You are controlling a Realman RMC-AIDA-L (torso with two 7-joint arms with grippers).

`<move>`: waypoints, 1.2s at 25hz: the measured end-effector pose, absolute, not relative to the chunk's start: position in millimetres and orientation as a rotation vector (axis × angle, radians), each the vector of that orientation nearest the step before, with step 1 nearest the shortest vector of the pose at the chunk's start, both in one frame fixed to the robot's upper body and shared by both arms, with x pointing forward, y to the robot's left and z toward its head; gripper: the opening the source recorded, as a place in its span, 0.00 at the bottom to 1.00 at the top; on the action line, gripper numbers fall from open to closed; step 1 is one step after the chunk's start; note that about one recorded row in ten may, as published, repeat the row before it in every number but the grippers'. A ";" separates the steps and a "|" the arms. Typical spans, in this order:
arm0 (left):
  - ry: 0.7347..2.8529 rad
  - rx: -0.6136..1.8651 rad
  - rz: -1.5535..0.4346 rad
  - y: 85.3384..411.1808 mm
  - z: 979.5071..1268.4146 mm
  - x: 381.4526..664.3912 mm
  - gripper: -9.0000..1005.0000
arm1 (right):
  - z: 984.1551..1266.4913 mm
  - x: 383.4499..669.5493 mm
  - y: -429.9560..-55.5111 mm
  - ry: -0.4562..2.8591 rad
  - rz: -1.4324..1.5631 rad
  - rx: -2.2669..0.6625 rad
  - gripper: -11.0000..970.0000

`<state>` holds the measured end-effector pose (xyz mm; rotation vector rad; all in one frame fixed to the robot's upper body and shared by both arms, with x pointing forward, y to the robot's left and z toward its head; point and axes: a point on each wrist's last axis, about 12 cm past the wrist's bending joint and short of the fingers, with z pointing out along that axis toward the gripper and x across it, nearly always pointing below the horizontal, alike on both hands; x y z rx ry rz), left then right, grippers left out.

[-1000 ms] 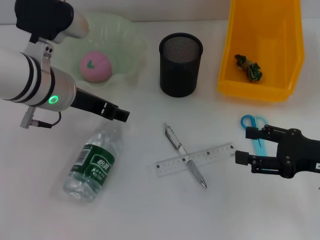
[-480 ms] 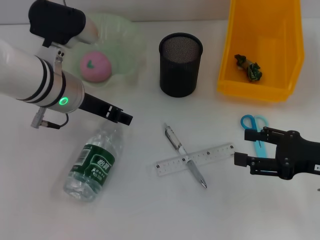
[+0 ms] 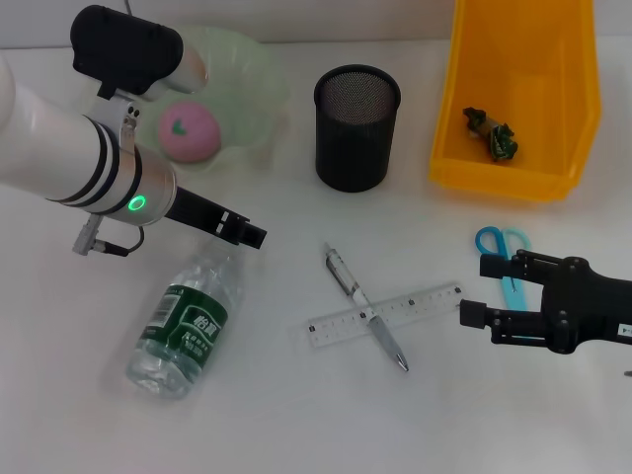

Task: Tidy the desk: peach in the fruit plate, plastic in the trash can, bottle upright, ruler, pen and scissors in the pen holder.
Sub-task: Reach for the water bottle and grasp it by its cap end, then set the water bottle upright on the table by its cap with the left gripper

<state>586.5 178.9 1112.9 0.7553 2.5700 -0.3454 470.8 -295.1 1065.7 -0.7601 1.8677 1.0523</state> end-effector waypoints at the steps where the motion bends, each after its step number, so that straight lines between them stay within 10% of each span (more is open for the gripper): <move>1: 2.568 0.762 -0.344 178.4 1112.6 586.3 0.66 | 1065.6 470.8 -295.1 1.868 1.053 -0.760 0.87; 20: 2.408 1.016 -0.344 179.0 1138.7 577.1 0.47 | 1065.3 470.1 -295.5 1.870 1.056 -0.756 0.87; 30: 2.077 1.002 -0.547 230.2 1155.3 552.5 0.46 | 1068.5 471.5 -294.1 1.864 1.074 -0.761 0.87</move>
